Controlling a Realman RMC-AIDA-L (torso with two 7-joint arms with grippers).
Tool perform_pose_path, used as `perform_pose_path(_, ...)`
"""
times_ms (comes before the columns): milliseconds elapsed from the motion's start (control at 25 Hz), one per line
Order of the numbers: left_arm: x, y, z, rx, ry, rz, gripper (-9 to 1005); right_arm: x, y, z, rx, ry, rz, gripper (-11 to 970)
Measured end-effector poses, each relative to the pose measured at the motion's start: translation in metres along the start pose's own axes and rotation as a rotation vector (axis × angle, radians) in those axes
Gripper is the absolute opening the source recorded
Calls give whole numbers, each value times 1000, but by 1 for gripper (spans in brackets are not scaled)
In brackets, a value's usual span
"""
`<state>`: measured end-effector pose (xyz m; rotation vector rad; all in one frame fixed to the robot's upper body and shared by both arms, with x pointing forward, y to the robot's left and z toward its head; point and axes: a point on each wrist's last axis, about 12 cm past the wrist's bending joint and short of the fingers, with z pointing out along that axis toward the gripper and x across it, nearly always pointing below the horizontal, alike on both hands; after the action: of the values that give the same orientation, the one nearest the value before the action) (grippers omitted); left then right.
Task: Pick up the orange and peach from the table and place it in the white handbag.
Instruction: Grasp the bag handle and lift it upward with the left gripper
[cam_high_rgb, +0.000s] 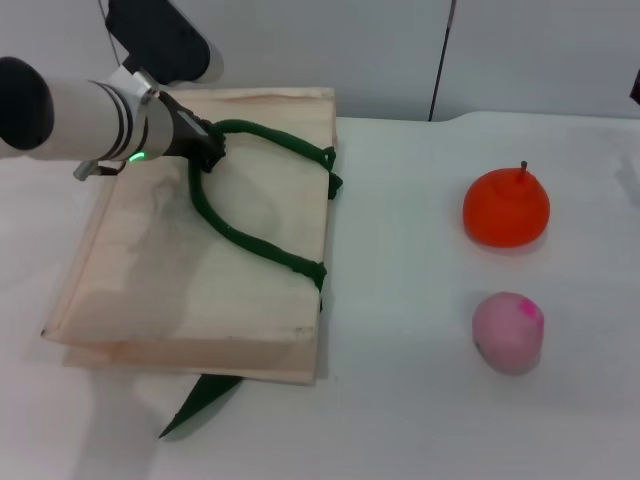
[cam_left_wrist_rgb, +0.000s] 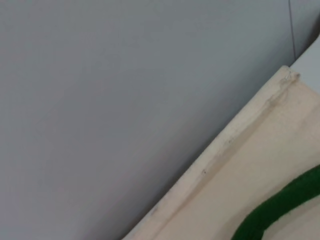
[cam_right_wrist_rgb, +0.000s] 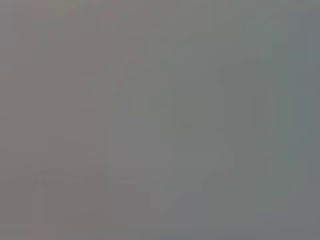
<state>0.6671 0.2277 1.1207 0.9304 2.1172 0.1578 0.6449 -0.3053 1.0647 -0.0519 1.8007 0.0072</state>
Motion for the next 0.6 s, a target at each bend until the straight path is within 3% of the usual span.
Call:
perform_pose_path(200,-4,1,-1,-6,-16,-10,128,0,0,0,0,1,-1,824)
perform_pose_path(600,-25,7,-23,-1,-114,-49,129,3,-1,-1,0,9,-3,824)
